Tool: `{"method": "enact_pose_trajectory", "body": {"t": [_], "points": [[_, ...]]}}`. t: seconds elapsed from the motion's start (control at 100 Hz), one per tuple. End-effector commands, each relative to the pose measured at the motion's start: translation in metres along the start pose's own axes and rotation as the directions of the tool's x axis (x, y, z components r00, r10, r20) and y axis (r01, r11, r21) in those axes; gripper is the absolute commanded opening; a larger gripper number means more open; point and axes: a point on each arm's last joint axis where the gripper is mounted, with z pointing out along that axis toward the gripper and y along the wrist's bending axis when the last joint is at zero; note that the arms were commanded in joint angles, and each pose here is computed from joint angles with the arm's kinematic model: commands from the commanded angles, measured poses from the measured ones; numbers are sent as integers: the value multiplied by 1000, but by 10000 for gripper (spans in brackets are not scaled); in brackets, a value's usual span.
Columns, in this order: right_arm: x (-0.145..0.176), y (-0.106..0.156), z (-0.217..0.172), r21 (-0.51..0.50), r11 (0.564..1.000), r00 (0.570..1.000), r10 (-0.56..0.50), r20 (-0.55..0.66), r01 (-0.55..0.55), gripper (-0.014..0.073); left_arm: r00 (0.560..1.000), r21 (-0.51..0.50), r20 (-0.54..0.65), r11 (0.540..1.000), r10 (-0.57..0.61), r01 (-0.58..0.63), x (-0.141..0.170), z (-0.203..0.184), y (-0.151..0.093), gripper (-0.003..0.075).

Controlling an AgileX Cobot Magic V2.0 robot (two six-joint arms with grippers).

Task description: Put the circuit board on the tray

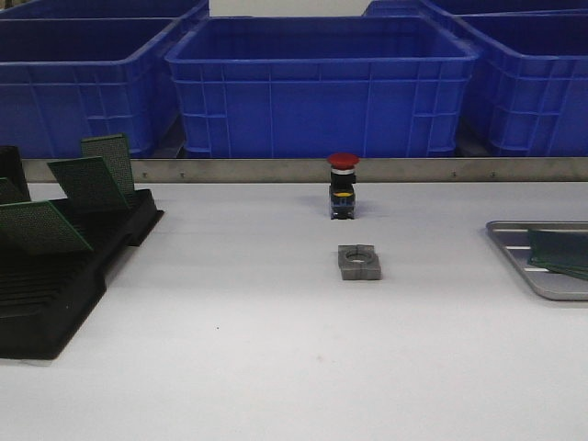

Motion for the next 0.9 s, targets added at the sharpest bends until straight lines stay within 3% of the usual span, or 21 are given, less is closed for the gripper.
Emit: {"method": "enact_pose_trajectory", "body": {"t": [0.0,0.19,0.46,0.89], "points": [[-2,-2,-24,100,995,993,-3,119,-9,-61,995,-60,64,995,-80,84,-3,-7,4,-20],[24,11,-65,117,993,966,-38,255,9,-61,993,-62,96,995,-67,74,9,-24,-1,-20],[53,25,-102,130,991,893,-95,441,41,-61,985,-7,160,997,-69,71,31,-51,-15,-20],[56,29,-97,87,995,910,-88,405,57,-61,969,-5,236,997,-75,78,46,-68,-21,-20]]}}
